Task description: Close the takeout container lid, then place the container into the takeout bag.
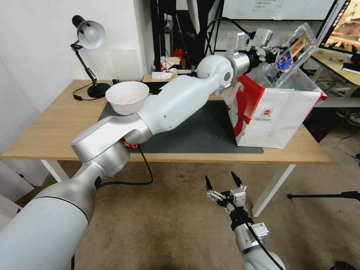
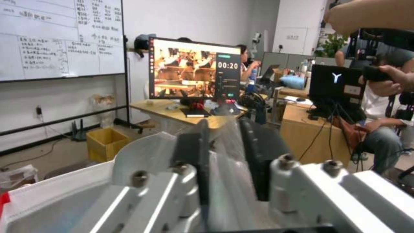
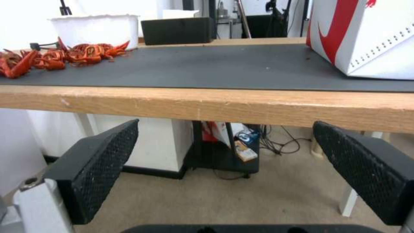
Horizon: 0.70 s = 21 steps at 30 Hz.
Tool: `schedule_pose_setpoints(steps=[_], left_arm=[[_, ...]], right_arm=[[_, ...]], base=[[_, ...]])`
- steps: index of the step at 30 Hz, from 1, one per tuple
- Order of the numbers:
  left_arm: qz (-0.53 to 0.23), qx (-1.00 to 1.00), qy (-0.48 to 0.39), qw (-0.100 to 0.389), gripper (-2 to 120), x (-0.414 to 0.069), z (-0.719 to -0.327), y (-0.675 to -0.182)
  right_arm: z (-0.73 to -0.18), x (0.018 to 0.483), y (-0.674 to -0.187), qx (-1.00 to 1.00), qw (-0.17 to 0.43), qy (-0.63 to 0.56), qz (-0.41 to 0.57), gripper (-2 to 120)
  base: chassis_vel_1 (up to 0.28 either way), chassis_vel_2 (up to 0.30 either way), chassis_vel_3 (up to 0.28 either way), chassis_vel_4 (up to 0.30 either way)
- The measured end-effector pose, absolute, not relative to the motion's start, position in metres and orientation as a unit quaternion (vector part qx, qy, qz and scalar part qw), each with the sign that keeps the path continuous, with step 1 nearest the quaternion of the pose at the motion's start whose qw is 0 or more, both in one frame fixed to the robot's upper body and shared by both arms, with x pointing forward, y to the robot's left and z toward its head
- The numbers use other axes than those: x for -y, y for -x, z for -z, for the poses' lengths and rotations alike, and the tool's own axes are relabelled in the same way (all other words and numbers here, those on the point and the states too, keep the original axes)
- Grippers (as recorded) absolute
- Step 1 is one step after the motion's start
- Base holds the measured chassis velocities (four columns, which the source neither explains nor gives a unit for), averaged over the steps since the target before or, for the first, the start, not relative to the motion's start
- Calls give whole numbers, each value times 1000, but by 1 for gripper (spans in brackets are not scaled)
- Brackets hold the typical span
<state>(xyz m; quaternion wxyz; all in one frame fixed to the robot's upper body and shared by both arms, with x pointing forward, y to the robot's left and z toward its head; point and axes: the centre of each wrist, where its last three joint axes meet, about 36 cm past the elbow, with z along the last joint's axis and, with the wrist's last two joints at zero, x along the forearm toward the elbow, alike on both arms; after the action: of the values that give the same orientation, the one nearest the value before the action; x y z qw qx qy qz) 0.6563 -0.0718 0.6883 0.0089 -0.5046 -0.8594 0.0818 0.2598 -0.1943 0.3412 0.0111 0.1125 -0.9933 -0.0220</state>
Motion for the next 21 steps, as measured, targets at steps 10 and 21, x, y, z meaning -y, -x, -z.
schedule_pose_setpoints(steps=[10, 21], left_arm=[[-96, 879, 467, -5, 73, 28, -693, -657], [-38, 934, 348, -63, 100, -33, -656, -624]], right_arm=[[-340, 192, -265, 993, 11, -119, 23, 100], [-341, 193, -260, 993, 14, -110, 25, 100]], base=[[0, 0, 0, 0], [0, 0, 0, 0]])
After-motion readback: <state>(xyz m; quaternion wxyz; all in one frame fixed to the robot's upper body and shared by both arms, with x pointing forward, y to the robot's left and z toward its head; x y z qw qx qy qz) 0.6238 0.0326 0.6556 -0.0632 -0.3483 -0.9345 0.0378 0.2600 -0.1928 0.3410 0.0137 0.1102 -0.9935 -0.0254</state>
